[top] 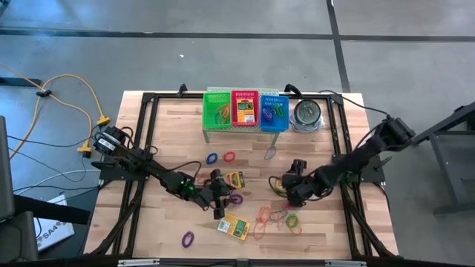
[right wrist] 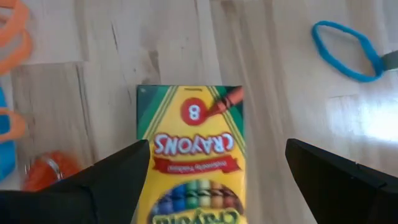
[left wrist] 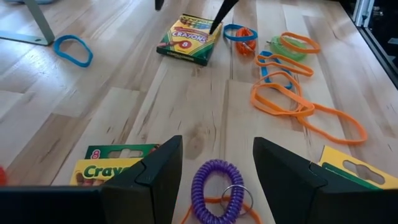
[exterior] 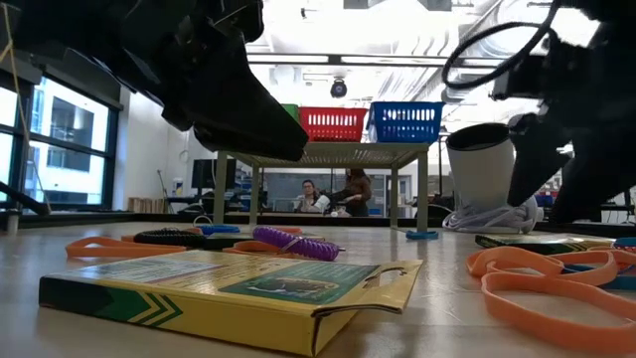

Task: Pick & Place Office Desk Supplies
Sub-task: Put the top right yellow crayon box into the red bin on the shelf

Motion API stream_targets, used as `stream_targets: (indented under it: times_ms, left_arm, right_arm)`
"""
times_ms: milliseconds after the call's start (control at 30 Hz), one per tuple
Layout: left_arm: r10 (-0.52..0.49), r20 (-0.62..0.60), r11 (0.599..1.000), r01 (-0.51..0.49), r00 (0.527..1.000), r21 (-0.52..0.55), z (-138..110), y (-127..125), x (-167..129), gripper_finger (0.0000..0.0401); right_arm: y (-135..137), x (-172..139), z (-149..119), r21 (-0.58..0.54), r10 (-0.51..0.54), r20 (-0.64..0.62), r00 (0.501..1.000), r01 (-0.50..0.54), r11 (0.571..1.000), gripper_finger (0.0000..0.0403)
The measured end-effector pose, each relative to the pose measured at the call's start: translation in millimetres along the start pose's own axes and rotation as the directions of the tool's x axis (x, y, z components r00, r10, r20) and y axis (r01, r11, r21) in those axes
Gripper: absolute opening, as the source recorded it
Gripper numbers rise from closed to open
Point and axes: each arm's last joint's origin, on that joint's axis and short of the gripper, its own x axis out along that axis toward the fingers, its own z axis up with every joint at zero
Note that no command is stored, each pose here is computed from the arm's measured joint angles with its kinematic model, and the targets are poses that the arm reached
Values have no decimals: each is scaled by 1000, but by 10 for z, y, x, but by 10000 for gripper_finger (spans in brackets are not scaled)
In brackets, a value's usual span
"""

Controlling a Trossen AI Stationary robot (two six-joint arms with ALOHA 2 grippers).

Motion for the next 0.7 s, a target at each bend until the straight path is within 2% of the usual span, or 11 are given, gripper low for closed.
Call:
stream_targets:
  times_ms: [333, 700]
  left_arm:
    - [2, -5, 1000, -2, 1000, 3, -5, 2, 0, 190]
    - [-1, -6, 1000, 1, 1000, 3, -5, 1, 0, 190]
  right_arm:
    - [56, 127, -3, 4, -7, -15, 1000, 7, 1000, 366]
    - [155, 121, 149, 72, 94, 130, 987, -104, 992, 365]
